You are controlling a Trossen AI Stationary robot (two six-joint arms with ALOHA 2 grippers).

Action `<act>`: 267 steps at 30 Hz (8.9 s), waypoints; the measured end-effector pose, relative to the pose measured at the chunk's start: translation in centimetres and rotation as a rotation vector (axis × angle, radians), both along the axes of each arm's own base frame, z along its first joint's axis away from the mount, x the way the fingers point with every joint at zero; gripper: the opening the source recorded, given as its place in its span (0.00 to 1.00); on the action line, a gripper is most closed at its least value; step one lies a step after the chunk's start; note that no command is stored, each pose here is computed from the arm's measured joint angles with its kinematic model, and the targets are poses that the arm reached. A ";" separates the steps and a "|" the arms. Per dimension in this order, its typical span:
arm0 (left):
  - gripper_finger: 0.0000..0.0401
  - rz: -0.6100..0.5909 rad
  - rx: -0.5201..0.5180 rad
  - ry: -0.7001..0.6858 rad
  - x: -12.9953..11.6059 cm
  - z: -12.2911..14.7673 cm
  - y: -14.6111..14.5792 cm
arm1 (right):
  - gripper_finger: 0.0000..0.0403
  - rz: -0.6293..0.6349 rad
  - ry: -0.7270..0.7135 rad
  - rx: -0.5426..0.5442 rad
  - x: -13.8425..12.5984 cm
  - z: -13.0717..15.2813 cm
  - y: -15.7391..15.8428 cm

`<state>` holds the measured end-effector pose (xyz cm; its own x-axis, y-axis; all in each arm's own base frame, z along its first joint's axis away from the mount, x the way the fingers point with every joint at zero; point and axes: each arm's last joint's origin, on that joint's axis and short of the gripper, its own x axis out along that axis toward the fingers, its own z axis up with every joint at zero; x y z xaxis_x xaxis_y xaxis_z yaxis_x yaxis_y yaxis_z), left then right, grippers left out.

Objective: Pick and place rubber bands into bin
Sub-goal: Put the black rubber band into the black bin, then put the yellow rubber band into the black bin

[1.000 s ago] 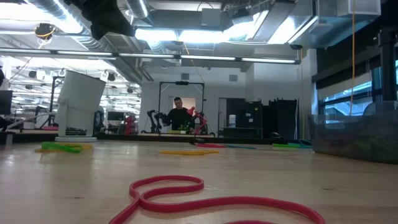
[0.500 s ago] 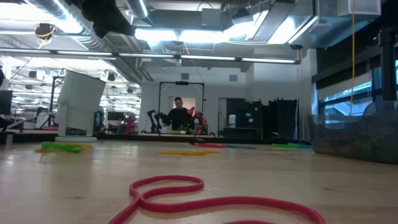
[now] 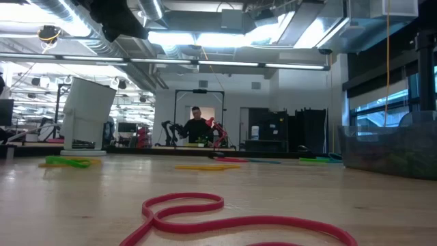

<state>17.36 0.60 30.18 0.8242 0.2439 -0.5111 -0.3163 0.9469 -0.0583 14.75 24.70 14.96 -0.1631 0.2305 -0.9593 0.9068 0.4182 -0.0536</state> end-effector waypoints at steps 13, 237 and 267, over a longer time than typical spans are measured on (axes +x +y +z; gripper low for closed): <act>0.02 -0.004 0.014 0.011 0.0 -0.1 0.0 | 0.02 -0.009 -0.114 -0.003 0.6 4.3 0.4; 0.01 -0.099 -0.113 -0.435 -5.3 -4.1 -1.0 | 0.15 0.065 -0.208 -0.196 -1.1 3.1 -20.0; 0.01 -0.070 -0.102 -0.437 -5.3 -4.1 -0.9 | 0.23 0.486 -0.542 -0.501 2.3 11.7 -20.4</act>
